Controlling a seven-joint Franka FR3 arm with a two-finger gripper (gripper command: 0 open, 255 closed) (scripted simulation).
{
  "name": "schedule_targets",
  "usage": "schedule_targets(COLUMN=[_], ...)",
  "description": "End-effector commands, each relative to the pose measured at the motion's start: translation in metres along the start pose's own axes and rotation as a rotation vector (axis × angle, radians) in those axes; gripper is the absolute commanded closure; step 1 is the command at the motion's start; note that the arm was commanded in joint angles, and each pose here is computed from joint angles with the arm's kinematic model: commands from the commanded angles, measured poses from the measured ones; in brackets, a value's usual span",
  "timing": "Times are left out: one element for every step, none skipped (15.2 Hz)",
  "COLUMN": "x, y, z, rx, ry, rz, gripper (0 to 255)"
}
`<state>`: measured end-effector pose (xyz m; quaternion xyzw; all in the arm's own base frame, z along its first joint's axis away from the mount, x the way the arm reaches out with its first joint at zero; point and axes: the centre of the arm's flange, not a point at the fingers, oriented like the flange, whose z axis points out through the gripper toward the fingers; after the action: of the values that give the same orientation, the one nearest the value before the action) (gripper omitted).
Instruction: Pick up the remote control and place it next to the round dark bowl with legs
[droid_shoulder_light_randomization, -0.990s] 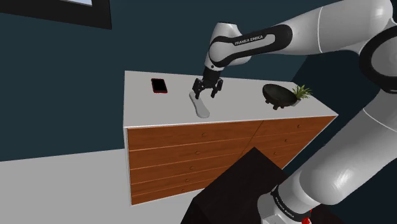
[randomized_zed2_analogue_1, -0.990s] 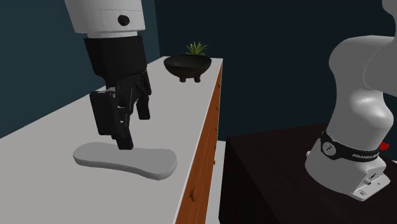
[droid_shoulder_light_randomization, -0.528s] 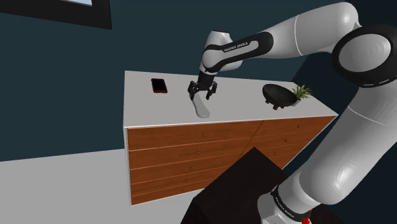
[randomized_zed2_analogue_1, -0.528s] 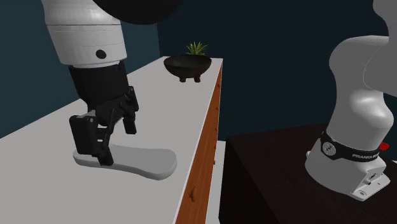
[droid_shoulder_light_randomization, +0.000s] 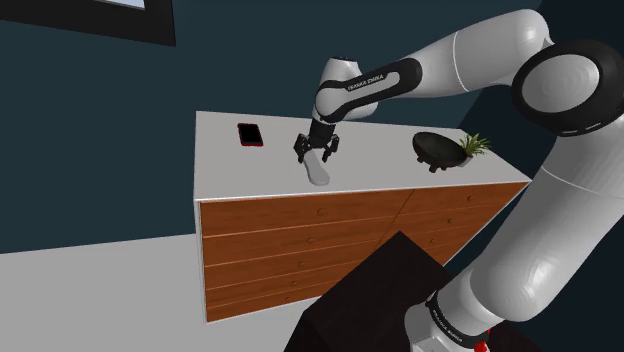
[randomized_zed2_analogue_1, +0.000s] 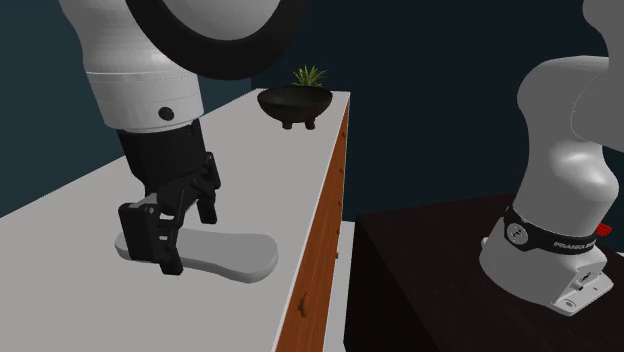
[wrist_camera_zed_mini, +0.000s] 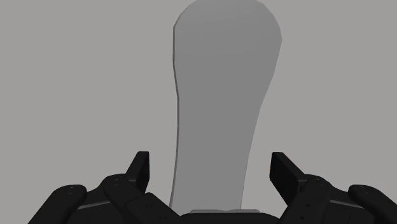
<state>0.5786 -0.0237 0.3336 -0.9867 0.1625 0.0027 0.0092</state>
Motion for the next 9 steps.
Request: schedule_targets(x=[-0.0001, -0.0001, -0.0001, -0.0001, -0.0001, -0.0001, -0.0001, -0.0001, -0.0001], y=[0.0000, 0.0000, 0.0000, 0.0000, 0.0000, -0.0001, -0.0001, -0.0001, -0.0001], z=[0.0001, 0.0001, 0.0001, 0.0001, 0.0001, 0.0001, 0.0001, 0.0001, 0.0001], rx=[0.000, 0.000, 0.000, 0.000, 0.000, 0.000, 0.000, 0.000, 0.000], ry=[0.000, 0.000, 0.000, 0.000, 0.000, 0.000, 0.000, 0.000, 0.000], rz=[0.000, 0.000, 0.000, 0.000, 0.000, 0.000, 0.000, 0.000, 0.000], gripper=[0, 0, 0, 255, 255, 255, 255, 255, 255])
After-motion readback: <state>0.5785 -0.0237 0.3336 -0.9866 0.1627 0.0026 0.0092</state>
